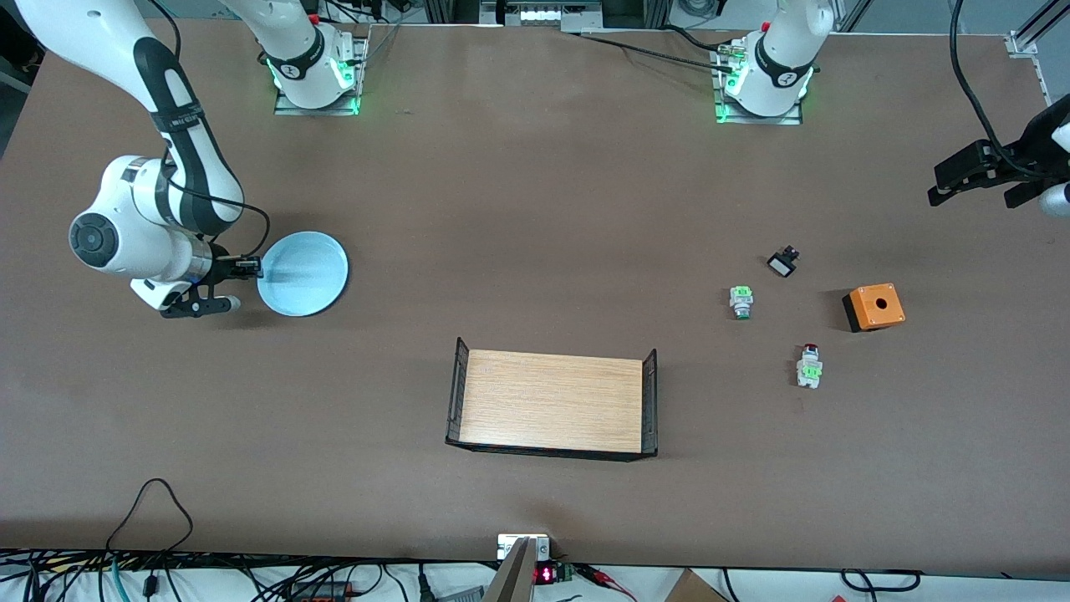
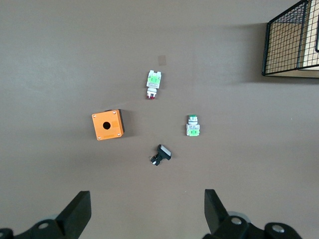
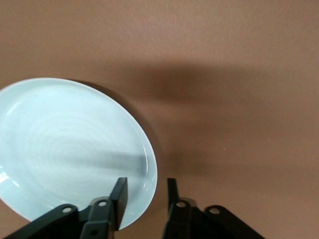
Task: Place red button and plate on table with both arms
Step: 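Lower the blue plate onto the bare table with the right gripper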
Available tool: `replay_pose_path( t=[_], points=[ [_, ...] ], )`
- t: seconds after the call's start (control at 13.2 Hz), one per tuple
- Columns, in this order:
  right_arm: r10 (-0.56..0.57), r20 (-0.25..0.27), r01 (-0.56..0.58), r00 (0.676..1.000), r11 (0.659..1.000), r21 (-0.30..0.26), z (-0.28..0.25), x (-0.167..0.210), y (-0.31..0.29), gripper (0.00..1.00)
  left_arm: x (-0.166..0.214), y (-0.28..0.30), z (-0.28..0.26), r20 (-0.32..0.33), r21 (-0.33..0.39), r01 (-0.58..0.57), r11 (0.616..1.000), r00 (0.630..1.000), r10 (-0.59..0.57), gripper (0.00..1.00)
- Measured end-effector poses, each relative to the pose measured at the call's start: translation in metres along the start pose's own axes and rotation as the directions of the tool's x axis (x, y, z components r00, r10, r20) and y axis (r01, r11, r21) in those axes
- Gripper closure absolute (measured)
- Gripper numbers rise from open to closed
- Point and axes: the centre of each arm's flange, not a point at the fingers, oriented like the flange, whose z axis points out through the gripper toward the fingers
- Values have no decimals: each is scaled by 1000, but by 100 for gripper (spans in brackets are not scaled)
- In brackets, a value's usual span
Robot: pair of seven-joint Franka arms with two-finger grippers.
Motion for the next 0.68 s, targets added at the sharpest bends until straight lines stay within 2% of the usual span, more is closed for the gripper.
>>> replay_pose_path(
  t=[0.3,0.38,0.68],
  points=[
    [44,-10,-44,999,999,19,-62,13,-43,10,0,0,0,-1,0,0,1000,1000,0,0],
    [56,-6,-55,998,998,22,-75,16,-57,1,0,0,-1,-2,0,0,1000,1000,0,0],
    [94,21,-95,995,995,29,-140,25,-94,0,0,0,-2,-5,0,1,1000,1000,-1,0]
  ],
)
